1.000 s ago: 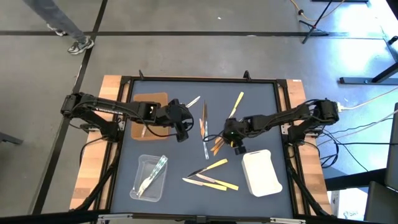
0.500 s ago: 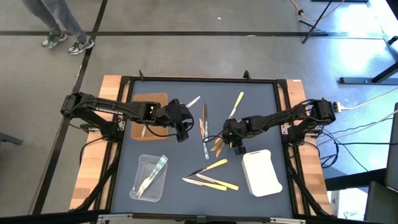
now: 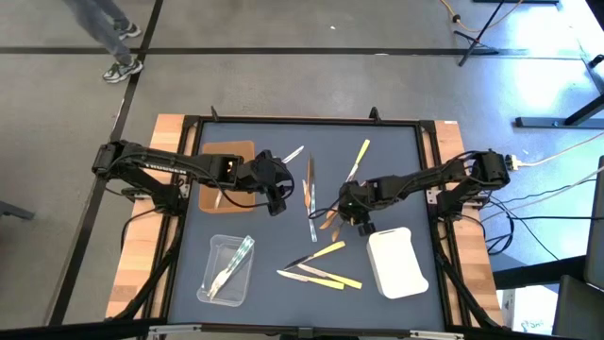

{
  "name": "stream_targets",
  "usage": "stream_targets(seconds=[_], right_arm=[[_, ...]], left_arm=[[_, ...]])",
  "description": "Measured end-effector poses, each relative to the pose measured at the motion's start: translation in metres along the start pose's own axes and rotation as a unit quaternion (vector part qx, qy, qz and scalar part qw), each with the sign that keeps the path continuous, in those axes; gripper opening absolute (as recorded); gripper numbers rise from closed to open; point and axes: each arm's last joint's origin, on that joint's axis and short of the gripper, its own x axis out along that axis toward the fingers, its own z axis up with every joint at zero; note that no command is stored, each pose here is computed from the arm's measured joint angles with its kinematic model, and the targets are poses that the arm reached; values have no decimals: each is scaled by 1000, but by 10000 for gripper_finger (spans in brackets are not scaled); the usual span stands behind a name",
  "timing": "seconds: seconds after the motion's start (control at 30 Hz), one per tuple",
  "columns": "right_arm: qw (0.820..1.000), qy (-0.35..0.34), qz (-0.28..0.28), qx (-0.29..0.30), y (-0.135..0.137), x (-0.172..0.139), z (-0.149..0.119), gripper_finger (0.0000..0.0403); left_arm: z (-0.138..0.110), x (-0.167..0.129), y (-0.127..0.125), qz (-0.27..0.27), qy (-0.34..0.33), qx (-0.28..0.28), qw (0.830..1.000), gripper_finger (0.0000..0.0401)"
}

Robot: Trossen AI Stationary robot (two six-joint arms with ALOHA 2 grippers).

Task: Sort silverware by color (type)
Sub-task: Put the gold knife into the white bin

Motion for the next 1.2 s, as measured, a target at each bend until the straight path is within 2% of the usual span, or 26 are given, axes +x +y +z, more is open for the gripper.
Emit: stream_targets(seconds=[0.3, 0.53, 0.77, 1.2], right_arm=[[999, 23, -12, -25, -4, -9, 8, 108], [997, 54, -24, -59, -4, -10, 4, 108], [994, 53, -23, -88, -4, -10, 4, 108], [992, 80, -17, -91, -3, 5, -1, 108]], left_arm=[[0, 0, 0, 0, 0, 0, 1000, 125], [0, 0, 0, 0, 0, 0, 1000, 125], [0, 0, 0, 0, 0, 0, 1000, 125], [0, 0, 0, 0, 0, 0, 1000, 125]])
